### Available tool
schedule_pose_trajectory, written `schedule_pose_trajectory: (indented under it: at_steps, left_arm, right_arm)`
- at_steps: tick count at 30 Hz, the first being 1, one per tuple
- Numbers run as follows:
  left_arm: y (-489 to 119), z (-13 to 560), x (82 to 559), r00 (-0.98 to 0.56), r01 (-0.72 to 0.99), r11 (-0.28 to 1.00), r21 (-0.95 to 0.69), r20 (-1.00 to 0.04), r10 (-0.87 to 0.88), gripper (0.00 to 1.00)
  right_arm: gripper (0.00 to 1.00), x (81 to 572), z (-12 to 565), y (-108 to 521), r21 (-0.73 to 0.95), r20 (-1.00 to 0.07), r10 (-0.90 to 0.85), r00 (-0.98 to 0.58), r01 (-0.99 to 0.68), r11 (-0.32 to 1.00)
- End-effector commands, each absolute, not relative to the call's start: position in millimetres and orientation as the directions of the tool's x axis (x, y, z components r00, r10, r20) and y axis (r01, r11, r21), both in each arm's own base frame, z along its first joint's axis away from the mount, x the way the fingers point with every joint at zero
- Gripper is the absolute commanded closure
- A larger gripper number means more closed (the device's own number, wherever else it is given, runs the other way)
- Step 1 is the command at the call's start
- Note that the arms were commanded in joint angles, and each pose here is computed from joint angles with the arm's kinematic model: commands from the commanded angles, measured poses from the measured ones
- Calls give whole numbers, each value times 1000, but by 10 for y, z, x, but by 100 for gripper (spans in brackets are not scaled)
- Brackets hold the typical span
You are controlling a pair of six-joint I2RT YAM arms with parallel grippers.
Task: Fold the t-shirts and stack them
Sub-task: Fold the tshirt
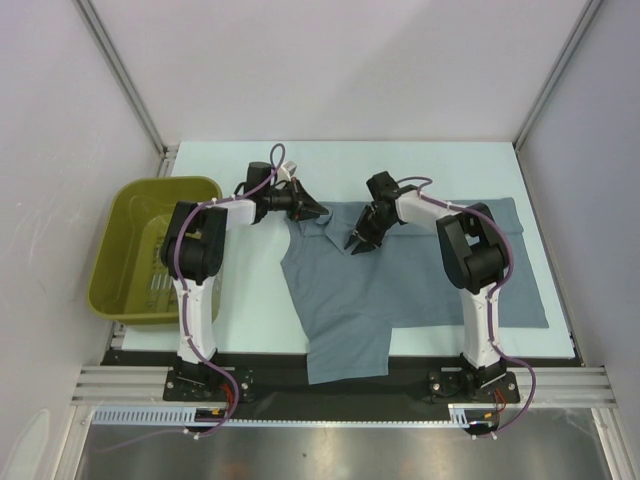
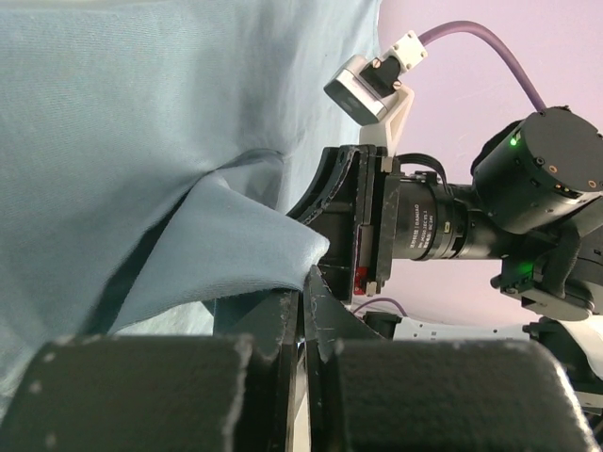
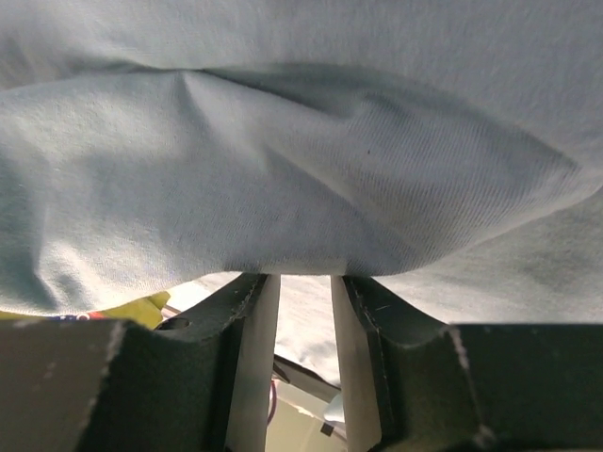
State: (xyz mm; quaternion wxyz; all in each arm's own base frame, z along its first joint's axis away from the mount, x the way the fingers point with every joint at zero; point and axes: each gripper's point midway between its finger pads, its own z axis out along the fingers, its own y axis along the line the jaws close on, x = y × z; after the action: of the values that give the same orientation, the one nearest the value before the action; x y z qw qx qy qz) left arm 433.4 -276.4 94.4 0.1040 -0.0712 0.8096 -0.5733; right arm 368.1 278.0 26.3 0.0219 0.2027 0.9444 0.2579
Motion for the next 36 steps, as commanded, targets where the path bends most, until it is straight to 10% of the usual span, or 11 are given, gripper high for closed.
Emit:
schedule_pose_trajectory:
  at_steps: [1,14,22,36]
  left_arm:
    - [-2756,1048,4332,-967,59,324,-944,-135,-215,96]
    - [-2702,991,4224,-968,43,357,-933,-127,-215,96]
    - [-2687,953,4187,-968,40,366,-930,-126,-215,96]
    - [-2660,913,4132,-971,35,388,-921,-124,-207,96]
  right_arm:
    - [66,3727,366,2835,492,49,405,-913,375,786]
    - [89,3787,241,2803,435,22,421,-907,388,813]
    - [66,3675,230,2766,365,-1,381,-925,354,861]
    - [84,3825,185,2700,319,-64,394,-917,355,879]
